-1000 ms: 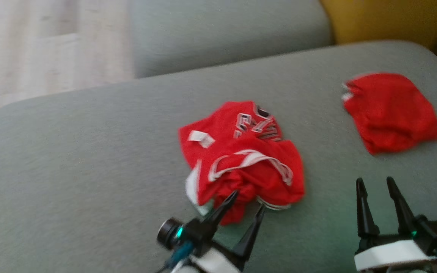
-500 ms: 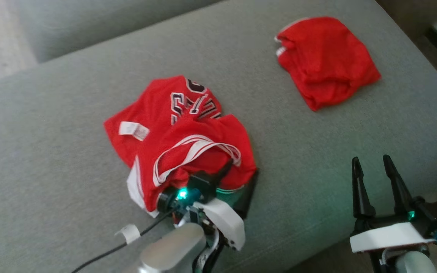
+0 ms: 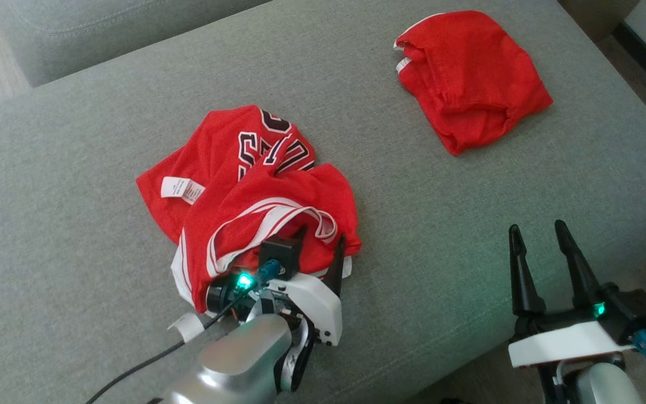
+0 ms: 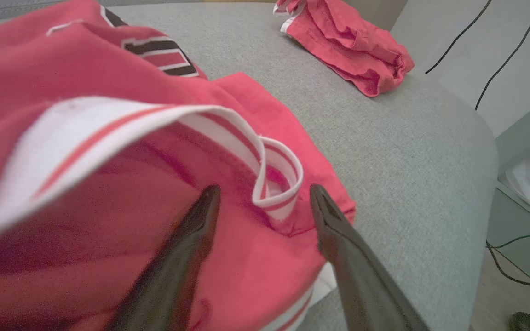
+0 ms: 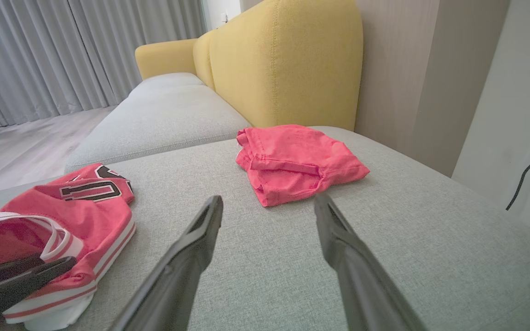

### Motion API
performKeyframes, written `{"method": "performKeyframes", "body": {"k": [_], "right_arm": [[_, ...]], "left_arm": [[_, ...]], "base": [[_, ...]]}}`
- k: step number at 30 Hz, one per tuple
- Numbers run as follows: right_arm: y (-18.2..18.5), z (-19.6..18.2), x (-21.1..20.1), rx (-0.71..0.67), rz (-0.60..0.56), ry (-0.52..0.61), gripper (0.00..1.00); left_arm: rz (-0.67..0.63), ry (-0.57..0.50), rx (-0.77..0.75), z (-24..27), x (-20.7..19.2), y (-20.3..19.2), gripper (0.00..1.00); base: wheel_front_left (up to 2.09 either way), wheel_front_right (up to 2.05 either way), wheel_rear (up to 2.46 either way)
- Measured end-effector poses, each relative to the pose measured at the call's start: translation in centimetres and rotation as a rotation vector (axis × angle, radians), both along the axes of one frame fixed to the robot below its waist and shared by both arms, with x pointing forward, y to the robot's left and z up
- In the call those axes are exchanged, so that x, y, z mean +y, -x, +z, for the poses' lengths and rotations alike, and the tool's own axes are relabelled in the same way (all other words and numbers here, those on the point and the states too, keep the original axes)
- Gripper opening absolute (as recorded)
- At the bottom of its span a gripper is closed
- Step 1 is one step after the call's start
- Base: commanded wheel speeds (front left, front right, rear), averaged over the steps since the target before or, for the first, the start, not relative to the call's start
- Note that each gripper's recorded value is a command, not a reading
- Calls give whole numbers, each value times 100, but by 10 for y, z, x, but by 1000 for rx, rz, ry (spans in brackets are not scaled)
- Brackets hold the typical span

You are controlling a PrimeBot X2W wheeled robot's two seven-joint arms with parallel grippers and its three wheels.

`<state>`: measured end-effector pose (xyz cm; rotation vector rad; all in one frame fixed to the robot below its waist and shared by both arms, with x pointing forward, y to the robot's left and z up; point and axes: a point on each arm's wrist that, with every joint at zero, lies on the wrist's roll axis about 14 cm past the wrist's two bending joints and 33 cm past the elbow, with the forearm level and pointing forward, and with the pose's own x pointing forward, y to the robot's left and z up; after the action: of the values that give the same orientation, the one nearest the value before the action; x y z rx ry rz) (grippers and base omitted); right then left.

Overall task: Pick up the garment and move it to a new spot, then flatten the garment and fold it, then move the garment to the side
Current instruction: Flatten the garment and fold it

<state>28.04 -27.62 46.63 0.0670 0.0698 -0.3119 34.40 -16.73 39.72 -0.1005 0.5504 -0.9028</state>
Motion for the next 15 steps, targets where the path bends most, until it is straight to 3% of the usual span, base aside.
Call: {"method": "performKeyframes", "body": {"k": [2, 3, 4, 5, 11, 15], "right_arm": [[0, 0, 1, -2, 0, -6, 100], [1, 0, 1, -3, -1, -6, 100], [1, 0, 0, -3, -2, -7, 100], [2, 0, 0, -3, -4, -7, 100], [6, 1, 0, -17, -10, -22, 100], [6, 8, 4, -47, 3, -30, 100]], "left_arm": [[-10, 2, -6, 0, -1, 1, 100], [-24, 4, -15, 2, -3, 2, 71], [-33, 8, -17, 3, -5, 3, 27], [-46, 15, -24, 5, -7, 4, 0], [-130, 118, -115, 46, -30, 5, 0], [-180, 231, -233, 106, -52, -5, 0]], "base": [[0, 0, 0], [0, 0, 0], [0, 0, 0], [0, 0, 0], [0, 0, 0], [0, 0, 0]]}}
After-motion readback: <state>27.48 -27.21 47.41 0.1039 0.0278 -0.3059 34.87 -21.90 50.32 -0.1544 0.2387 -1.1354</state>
